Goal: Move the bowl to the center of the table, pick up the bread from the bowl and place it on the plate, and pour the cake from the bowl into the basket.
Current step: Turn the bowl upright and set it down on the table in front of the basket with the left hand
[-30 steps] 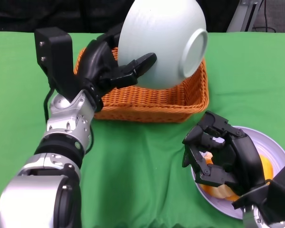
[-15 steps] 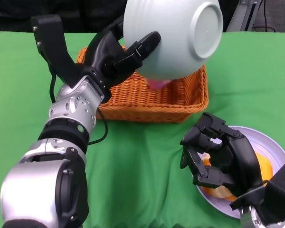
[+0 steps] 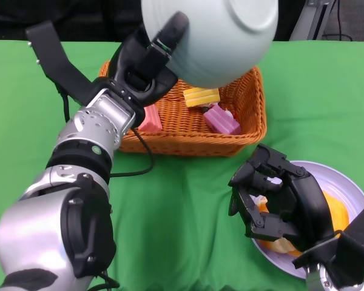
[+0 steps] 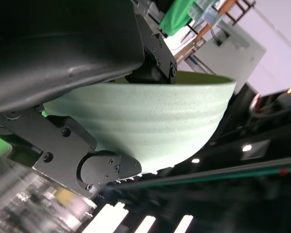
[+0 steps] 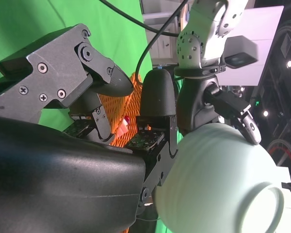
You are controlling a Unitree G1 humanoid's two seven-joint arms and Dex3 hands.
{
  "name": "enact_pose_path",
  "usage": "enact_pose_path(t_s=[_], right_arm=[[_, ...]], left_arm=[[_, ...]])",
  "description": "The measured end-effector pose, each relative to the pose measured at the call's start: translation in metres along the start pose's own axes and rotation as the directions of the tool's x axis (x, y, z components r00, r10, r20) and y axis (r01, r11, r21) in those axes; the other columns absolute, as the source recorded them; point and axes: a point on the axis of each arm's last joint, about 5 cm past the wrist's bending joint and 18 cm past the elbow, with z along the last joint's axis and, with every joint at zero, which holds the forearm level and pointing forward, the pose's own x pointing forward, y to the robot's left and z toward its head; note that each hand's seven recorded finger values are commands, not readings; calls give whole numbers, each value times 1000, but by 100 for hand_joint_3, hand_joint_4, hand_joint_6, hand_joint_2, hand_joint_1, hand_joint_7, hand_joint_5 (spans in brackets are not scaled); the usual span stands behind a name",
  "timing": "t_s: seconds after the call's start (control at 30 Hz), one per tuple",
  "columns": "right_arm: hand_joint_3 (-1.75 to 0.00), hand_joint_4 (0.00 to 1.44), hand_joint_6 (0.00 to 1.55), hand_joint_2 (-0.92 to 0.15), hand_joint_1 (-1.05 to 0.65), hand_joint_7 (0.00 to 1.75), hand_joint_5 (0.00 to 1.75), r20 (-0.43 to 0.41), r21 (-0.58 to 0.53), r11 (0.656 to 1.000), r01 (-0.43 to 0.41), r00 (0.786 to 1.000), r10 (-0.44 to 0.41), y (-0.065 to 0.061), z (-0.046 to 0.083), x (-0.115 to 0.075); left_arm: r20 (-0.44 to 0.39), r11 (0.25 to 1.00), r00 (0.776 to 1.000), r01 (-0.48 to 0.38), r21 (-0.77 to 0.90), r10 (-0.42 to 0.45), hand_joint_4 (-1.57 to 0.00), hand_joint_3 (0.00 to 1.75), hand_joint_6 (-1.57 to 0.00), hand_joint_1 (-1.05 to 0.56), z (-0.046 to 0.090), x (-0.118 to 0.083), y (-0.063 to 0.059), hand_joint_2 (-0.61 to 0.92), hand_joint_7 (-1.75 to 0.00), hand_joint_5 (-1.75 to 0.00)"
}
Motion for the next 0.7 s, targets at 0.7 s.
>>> enact_pose_path(t_s=[0.7], right_arm=[[-117, 70, 59, -54, -1, 146, 170, -3, -4, 1000, 1, 1000, -1, 0, 0, 0]], left_arm=[[-11, 987, 998, -68, -142, 67, -67, 92, -56, -14, -1, -2, 2, 68, -165, -175]])
